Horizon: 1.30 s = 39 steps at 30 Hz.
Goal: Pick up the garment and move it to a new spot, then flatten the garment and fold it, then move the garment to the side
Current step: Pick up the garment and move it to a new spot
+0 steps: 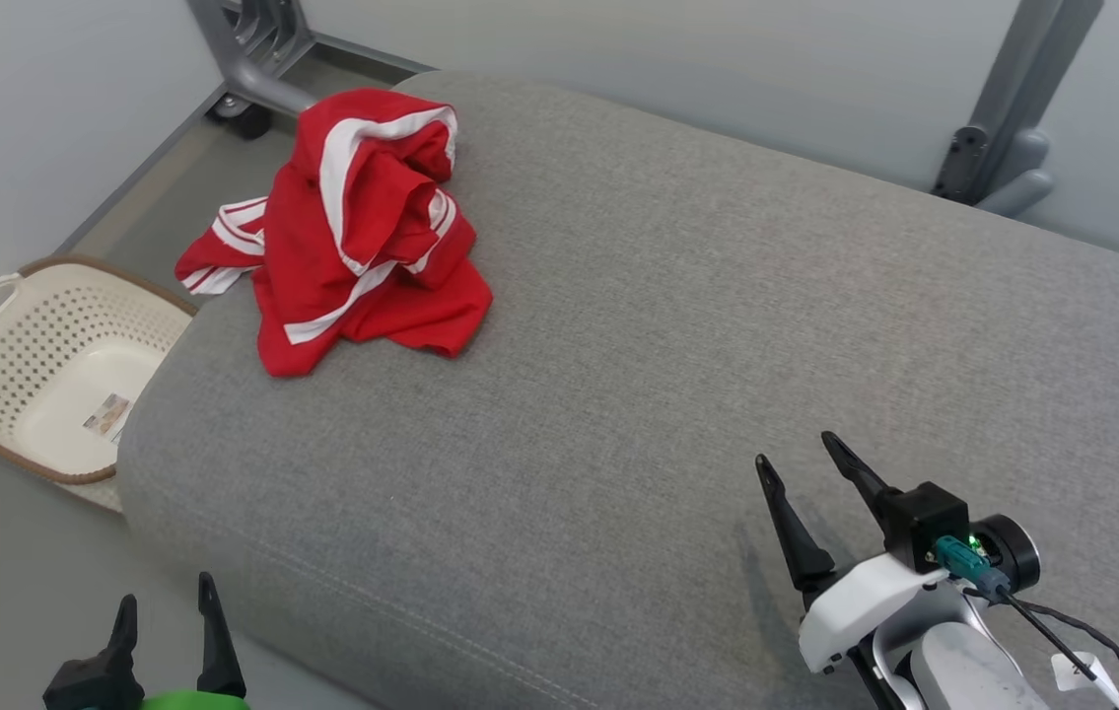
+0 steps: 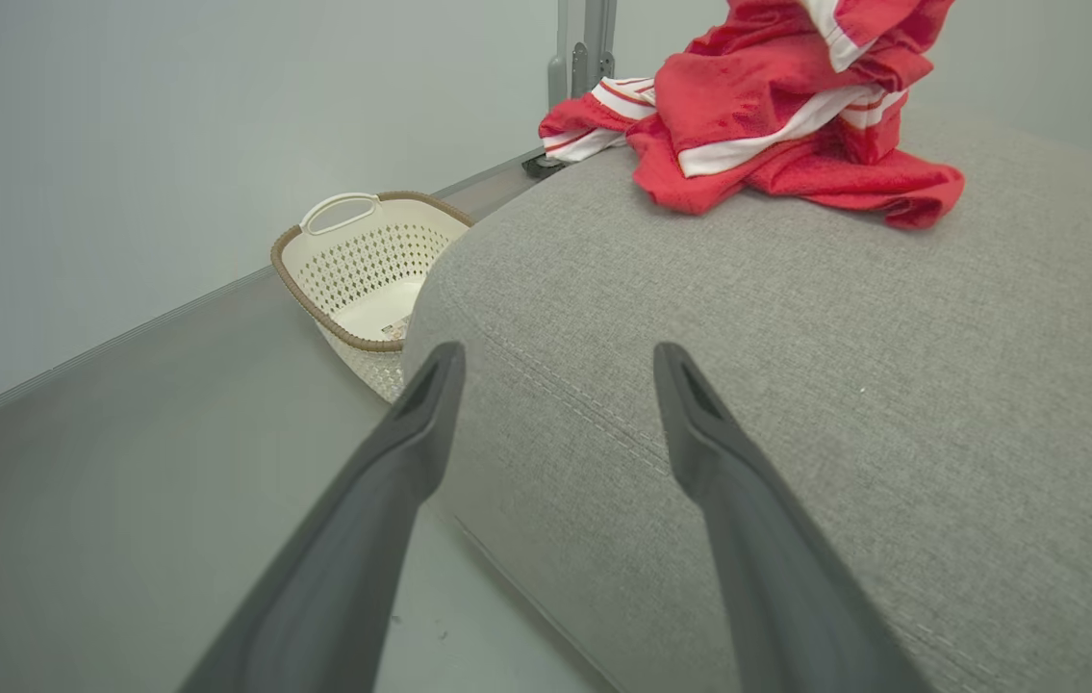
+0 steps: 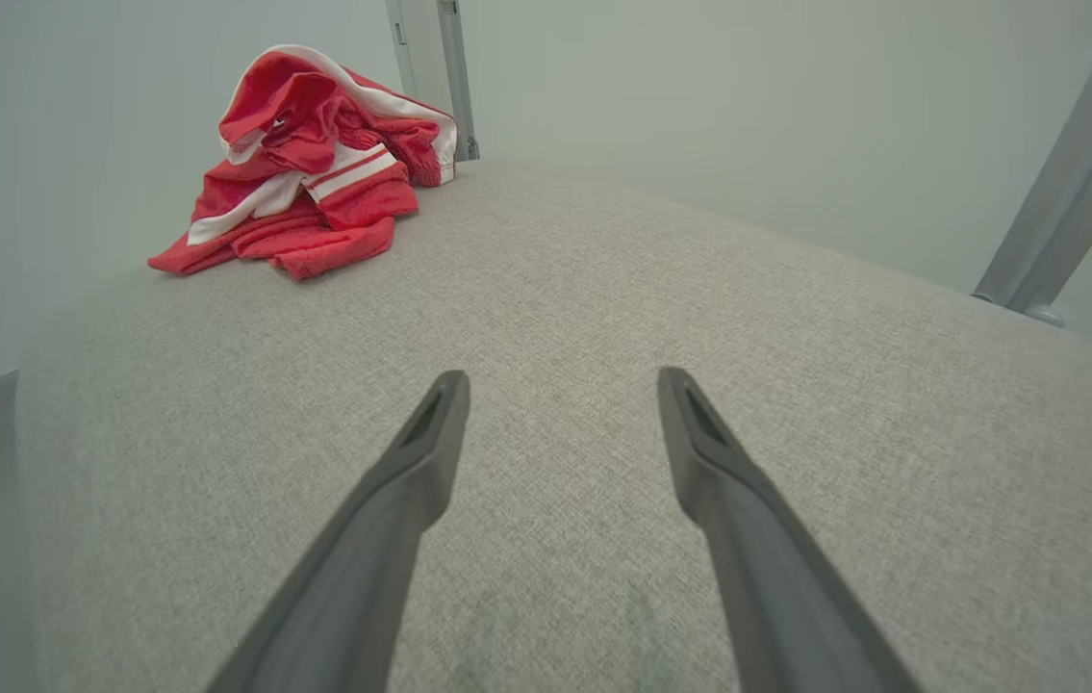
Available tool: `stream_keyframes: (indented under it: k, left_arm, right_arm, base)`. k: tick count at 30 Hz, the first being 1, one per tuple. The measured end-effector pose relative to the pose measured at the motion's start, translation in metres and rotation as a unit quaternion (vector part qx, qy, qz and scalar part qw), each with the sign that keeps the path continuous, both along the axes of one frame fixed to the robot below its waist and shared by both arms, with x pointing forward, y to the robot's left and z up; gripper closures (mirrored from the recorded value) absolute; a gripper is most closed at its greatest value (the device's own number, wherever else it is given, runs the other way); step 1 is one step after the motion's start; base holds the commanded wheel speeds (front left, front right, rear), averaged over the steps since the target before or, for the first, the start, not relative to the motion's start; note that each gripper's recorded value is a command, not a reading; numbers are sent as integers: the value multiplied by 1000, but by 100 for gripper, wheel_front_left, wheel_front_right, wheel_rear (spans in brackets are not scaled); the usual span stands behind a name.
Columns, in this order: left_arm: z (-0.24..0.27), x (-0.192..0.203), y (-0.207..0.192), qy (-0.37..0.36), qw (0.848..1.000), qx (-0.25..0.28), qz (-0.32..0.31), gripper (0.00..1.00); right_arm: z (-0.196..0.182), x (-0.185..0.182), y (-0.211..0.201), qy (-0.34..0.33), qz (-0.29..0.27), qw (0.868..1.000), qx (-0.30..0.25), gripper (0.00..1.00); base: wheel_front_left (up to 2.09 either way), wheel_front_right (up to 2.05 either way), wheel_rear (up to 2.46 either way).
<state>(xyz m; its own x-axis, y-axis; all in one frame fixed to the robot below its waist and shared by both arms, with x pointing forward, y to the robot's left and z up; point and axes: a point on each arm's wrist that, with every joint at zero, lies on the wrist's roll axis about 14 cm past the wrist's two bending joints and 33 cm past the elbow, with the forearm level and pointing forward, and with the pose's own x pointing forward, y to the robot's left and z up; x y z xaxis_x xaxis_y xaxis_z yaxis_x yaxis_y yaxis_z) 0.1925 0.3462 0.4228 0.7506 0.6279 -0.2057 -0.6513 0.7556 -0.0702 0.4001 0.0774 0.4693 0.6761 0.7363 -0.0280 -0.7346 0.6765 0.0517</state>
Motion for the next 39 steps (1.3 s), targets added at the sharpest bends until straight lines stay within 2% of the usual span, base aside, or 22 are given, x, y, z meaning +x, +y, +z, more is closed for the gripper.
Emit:
stream_keyframes:
  k: [4, 9, 17, 23, 29, 34, 39]
  left_arm:
    - [-1, -17, 7, 6, 1000, 1, 27, 0]
    - [-2, -20, 8, 10, 999, 0, 33, 0]
    - [-3, 4, -5, -6, 1000, -22, -20, 0]
    - [15, 41, 5, -22, 998, 0, -54, 0]
    - [61, 92, 38, -51, 993, 60, -82, 0]
    - [85, 139, 45, -55, 987, 92, -122, 0]
    - [86, 180, 38, -54, 983, 79, -156, 0]
  right_arm:
    - [-9, -1, 13, 7, 24, 1000, -11, 0]
    - [-18, 2, 11, 16, 21, 999, -18, 0]
    - [-24, 10, -9, 20, -6, 999, -25, 0]
    - [-28, 16, -23, 10, -16, 999, -36, 0]
    - [-22, 26, -36, -6, -27, 999, -35, 0]
    - [-20, 35, -50, -12, -43, 999, -31, 0]
    - [-20, 43, -68, -16, -65, 997, -30, 0]
  base:
    - [0, 0, 0]
    - [0, 0, 0]
    - [0, 0, 0]
    - [0, 0, 0]
    - [0, 0, 0]
    - [0, 0, 0]
    - [0, 0, 0]
